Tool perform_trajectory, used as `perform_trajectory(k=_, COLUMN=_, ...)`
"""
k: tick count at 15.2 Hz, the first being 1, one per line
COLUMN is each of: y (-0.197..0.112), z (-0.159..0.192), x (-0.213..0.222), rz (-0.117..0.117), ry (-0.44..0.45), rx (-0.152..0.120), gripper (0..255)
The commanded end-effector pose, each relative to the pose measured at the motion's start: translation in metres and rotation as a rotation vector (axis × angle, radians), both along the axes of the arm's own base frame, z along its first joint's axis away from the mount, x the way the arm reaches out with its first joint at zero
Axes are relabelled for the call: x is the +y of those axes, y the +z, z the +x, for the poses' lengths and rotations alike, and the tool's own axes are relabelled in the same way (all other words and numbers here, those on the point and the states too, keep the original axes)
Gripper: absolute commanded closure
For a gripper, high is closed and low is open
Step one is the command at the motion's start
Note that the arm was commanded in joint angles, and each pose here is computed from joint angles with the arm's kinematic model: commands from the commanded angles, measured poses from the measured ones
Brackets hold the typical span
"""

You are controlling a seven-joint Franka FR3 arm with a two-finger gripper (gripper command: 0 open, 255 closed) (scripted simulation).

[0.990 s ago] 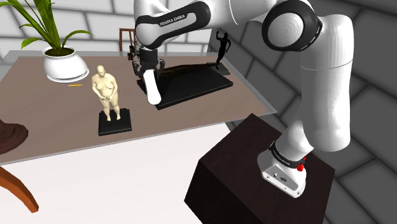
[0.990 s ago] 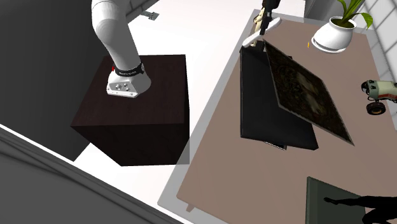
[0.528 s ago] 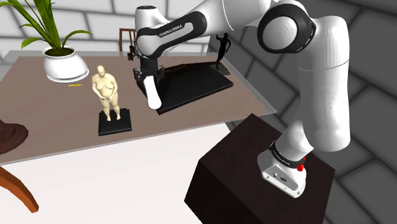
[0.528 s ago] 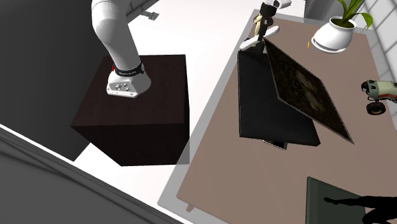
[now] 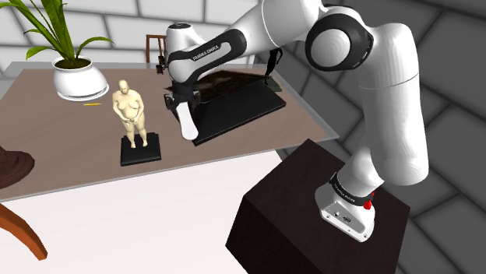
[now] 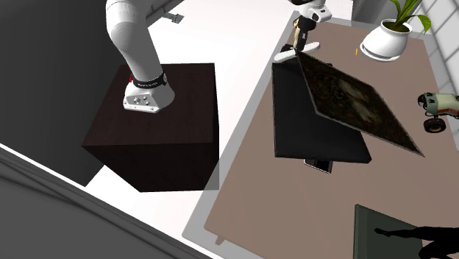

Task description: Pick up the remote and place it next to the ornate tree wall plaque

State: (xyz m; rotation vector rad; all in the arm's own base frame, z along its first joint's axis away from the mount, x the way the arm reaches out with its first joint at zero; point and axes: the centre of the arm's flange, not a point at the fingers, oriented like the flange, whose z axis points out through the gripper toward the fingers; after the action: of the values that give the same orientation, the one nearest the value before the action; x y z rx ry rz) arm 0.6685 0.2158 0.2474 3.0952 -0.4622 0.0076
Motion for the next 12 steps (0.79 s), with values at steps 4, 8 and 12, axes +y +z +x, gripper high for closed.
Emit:
perform_trajectory(k=4, y=-0.028, z=-0.001, x=-0.001, rz=-0.001, ry=0.0, rx=0.003, gripper=255)
perform_trajectory(k=8, y=-0.049, z=-0.001, x=-0.001, rz=-0.001, ry=0.0, rx=0.003, gripper=255)
perform_trajectory(k=12, y=-0.07, z=-0.001, x=-0.001, rz=-0.001, ry=0.0, rx=0.003, gripper=255)
